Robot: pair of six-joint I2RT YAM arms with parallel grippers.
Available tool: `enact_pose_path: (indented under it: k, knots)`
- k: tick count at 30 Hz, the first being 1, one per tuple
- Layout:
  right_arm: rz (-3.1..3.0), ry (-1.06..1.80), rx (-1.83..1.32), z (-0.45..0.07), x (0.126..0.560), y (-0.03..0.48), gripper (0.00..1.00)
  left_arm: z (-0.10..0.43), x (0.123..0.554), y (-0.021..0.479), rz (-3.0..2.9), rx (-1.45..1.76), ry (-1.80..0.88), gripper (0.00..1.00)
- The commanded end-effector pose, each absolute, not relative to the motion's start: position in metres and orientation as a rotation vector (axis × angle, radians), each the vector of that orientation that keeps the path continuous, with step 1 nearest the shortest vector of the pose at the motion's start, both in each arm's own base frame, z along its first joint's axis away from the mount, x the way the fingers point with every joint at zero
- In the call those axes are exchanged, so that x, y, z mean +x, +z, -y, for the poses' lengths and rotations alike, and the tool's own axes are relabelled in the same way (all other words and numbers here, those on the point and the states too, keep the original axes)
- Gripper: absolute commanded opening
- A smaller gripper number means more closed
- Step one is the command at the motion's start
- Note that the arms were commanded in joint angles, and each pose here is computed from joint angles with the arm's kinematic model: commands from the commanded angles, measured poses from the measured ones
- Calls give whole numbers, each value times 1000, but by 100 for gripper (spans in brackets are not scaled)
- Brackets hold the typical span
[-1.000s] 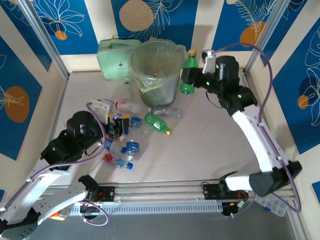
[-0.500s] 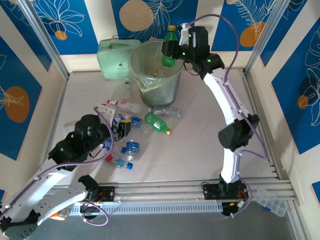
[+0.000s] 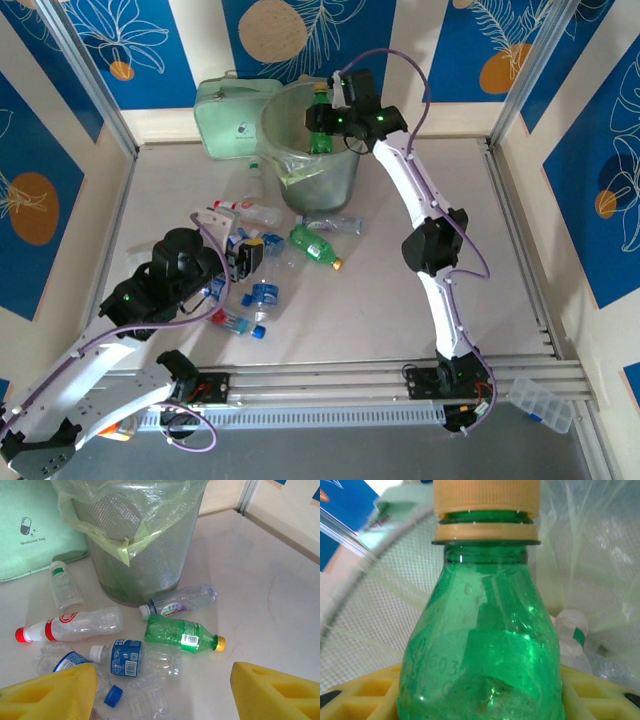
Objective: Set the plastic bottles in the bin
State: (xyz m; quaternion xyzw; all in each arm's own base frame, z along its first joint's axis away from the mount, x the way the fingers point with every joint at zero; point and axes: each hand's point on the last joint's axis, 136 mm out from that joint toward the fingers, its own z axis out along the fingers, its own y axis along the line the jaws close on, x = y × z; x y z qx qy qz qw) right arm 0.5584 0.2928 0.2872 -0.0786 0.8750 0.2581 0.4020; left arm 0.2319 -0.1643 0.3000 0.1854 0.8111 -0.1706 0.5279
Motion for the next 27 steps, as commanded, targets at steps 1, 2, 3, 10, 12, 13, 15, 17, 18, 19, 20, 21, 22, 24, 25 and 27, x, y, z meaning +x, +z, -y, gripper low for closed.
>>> enact_pose_path:
  k: [1, 2, 3, 10, 12, 13, 15, 17, 18, 19, 20, 21, 22, 24, 25, 27]
  knots:
    - [-2246, 599, -241, -301, 551, 273, 53, 161, 235, 305, -1916, 424, -392, 71]
    - [-2255, 594, -241, -301, 551, 268, 57, 161, 235, 306, -1915, 423, -392, 71]
    - [-2262, 594, -243, -302, 551, 265, 61, 161, 235, 305, -1915, 423, -391, 71]
    - [-2254, 584, -230, -298, 550, 274, 73, 158, 235, 306, -1913, 416, -382, 73]
    - [-2239, 586, -229, -296, 548, 284, 74, 158, 235, 306, -1915, 416, -381, 74]
    - [-2230, 587, -229, -295, 547, 290, 74, 158, 235, 306, -1914, 416, -380, 74]
    - [-2203, 597, -237, -293, 541, 307, 74, 158, 236, 305, -1917, 416, -375, 74]
    - [-2169, 612, -250, -292, 534, 327, 74, 157, 236, 305, -1918, 413, -371, 75]
    - [-2153, 618, -254, -290, 529, 338, 73, 157, 236, 306, -1918, 409, -374, 75]
    - [-2135, 621, -255, -288, 525, 348, 73, 157, 236, 307, -1917, 407, -375, 75]
    - [-2118, 627, -254, -286, 519, 360, 73, 157, 235, 307, -1917, 404, -378, 75]
    - [-2099, 633, -253, -283, 513, 371, 73, 157, 235, 308, -1916, 401, -385, 75]
    - [-2084, 641, -253, -280, 507, 381, 73, 158, 234, 310, -1918, 400, -394, 75]
    - [-2051, 656, -260, -276, 491, 404, 72, 159, 232, 311, -1932, 393, -418, 75]
    - [-2040, 660, -265, -275, 484, 412, 72, 160, 231, 313, -1936, 391, -432, 75]
    - [-2017, 662, -280, -272, 465, 428, 72, 162, 229, 315, -1945, 384, -459, 75]
